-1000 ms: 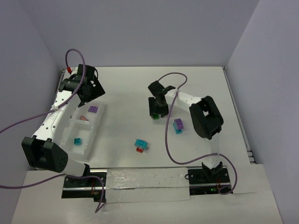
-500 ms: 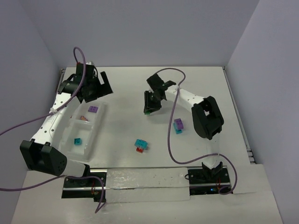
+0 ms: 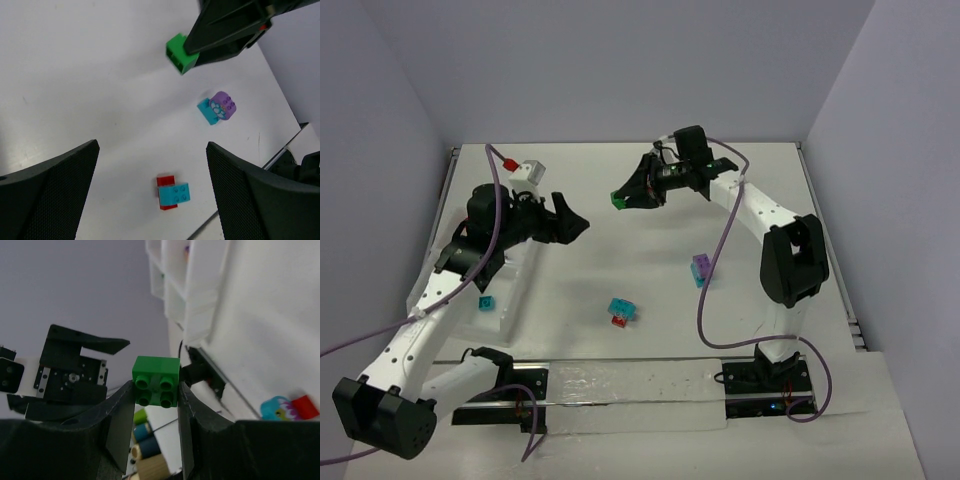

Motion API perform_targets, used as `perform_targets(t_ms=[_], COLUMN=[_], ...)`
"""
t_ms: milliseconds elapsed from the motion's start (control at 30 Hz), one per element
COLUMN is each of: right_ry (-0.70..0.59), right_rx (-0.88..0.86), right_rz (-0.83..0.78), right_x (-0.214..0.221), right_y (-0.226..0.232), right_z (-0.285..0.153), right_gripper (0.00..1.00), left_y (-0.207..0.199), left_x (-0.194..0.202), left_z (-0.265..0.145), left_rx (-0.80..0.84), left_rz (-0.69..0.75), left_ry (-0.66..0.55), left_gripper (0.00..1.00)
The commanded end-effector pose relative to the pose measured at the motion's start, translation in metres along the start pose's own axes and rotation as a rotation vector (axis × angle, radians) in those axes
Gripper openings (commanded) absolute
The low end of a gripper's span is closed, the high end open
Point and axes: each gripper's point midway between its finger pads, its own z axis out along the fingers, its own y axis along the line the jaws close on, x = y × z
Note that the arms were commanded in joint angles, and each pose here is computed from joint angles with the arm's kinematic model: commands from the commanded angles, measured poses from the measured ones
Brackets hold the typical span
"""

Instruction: Sort the legos into containers by color

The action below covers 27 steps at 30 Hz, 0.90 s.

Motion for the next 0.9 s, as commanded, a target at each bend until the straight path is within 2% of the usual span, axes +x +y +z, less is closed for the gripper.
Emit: perform_targets(t_ms=[0,133,533,667,867], right_ry=[0.132,0.188,0.248,0.267,0.28], right_rx=[-0.196,-0.227,-0.304,-0.312,-0.312], right_rz=[0.011,0.0,0.004,-0.001,0.001], right_x=[0.032,0.045,0.06,0.062,0.063], right_y=[0.056,0.063,0.083,0.086,0.084], right_z=[-0.014,-0.011,-0.005,-0.003,-0.002], right_gripper=[0.17,0.18,0.18,0.18,0.18], left_y=[-0.027,-0.036,-0.044,-0.048,-0.057], left_x=[-0.033,-0.037,-0.031,-0.034,-0.046], left_z=[0.008,0.02,0.04,0.042,0.039], left_rx=[0.146,0.199,0.257,0.272,0.298], left_rz=[0.163,0.204,0.267,0.268,0.259], left_ry=[-0.103,-0.114,-0.087,-0.099,-0.142], left_gripper=[0.95,0.95,0.92,0.87,0.74])
